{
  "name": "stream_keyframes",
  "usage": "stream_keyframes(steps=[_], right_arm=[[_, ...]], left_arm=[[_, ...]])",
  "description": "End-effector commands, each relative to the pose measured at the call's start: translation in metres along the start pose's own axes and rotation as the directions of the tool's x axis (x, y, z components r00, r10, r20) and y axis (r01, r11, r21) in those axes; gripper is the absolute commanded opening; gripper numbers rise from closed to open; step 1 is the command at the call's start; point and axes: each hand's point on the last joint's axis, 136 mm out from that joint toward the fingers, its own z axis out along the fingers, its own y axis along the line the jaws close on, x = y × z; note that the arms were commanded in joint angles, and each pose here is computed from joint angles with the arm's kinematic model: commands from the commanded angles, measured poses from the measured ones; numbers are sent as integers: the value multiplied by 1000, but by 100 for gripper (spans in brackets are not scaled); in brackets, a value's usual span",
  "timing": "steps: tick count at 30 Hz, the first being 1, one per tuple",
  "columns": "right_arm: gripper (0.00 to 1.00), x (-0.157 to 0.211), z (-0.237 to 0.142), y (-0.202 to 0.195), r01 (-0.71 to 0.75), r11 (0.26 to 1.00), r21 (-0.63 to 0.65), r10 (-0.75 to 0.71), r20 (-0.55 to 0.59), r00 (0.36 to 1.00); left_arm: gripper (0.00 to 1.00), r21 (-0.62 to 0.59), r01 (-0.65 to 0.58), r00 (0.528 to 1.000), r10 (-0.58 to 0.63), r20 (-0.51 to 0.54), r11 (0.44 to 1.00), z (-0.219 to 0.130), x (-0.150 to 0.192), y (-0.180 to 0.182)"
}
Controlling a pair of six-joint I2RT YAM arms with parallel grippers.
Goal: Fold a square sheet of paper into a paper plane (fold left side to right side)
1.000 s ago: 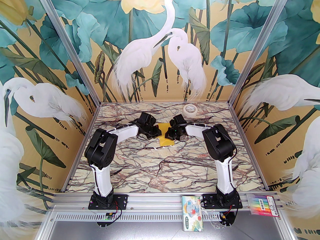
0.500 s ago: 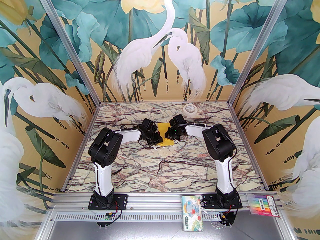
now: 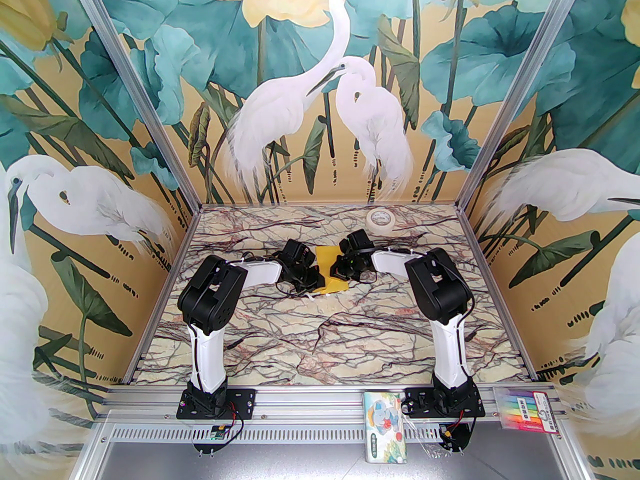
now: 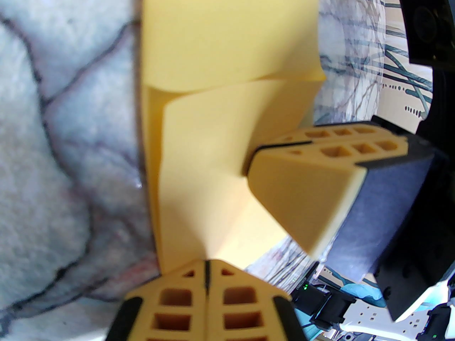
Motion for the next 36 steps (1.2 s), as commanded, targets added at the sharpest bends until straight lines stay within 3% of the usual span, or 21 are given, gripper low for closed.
stream_keyframes(steps=[1,18,28,32,36], right_arm=[[0,9,1,-35,-70,995,68,71,-21,997],[0,-53,-29,-77,-175,985,14,174,55,983],[0,-60,-64,-24,-64,998,-26,66,97,993],[0,-40,-49,3,-20,998,-55,23,57,998],[0,-24,-20,6,-33,998,-61,33,3,999]], left_arm=[[0,-180,81,993,-95,-71,980,17,31,63],[0,-171,84,991,-100,-86,982,18,35,63],[0,-159,81,992,-95,-81,984,18,31,57],[0,-156,79,993,-92,-77,985,17,29,54],[0,-154,79,993,-92,-79,985,17,28,52]])
